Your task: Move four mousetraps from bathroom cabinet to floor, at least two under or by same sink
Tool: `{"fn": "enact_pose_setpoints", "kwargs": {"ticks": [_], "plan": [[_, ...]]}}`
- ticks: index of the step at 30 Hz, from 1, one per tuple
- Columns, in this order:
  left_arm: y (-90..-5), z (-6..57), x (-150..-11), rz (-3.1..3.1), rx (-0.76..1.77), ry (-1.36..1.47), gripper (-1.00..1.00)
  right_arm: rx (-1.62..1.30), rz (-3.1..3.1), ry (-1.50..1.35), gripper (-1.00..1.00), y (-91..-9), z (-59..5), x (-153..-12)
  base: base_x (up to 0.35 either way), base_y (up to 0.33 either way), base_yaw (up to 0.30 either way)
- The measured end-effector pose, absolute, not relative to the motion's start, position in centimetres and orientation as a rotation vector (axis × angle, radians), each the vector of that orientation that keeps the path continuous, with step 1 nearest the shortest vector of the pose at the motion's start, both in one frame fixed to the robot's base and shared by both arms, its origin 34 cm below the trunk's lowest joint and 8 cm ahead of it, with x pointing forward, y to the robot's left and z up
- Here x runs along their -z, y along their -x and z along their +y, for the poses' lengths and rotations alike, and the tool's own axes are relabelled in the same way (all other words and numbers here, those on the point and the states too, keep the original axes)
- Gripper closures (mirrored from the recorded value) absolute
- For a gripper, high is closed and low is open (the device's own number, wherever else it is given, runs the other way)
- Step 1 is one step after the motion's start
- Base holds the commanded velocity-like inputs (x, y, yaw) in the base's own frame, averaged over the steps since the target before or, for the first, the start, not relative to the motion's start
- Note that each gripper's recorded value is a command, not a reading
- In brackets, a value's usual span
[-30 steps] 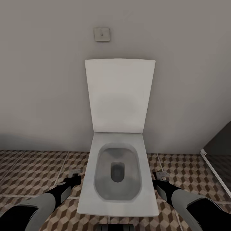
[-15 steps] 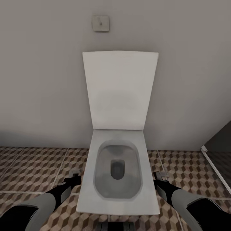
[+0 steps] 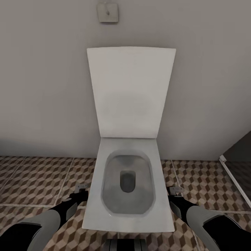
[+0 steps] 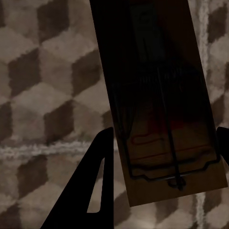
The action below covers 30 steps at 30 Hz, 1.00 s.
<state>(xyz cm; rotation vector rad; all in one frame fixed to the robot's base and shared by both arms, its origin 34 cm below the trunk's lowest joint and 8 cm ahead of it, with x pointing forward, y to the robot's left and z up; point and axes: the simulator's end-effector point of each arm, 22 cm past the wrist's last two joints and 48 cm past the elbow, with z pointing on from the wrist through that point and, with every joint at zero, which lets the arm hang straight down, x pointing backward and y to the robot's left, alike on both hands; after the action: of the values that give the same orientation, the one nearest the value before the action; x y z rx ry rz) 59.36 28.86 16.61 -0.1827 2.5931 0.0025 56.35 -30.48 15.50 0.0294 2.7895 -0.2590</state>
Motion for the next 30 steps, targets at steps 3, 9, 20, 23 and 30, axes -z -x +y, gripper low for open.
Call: {"fn": "enact_pose_setpoints", "kwargs": {"ticks": [3, 9, 20, 23, 30], "plan": [[-59.4, 28.9, -16.6, 2.593, -0.003, 0.183, 1.0, 0.259, 2.789, -0.03, 1.0, -56.4, -30.5, -15.5, 0.0, 0.0, 0.0], [-58.7, 28.9, -15.5, 2.613, -0.007, 0.185, 1.0, 0.26, 2.809, -0.027, 1.0, -55.7, -30.5, -14.5, 0.0, 0.0, 0.0], [-57.1, 28.9, -13.2, 2.657, -0.01, 0.186, 1.0, 0.262, 2.854, -0.021, 1.0, -54.0, -30.4, -12.3, 0.0, 0.0, 0.0], [-56.7, 28.9, -12.6, 2.669, -0.012, 0.186, 1.0, 0.263, 2.866, -0.02, 1.0, -53.6, -30.3, -11.7, 0.0, 0.0, 0.0], [-55.7, 28.9, -11.3, 2.693, -0.017, 0.188, 1.0, 0.263, 2.891, -0.016, 1.0, -52.6, -30.3, -10.5, 0.0, 0.0, 0.0]]}}
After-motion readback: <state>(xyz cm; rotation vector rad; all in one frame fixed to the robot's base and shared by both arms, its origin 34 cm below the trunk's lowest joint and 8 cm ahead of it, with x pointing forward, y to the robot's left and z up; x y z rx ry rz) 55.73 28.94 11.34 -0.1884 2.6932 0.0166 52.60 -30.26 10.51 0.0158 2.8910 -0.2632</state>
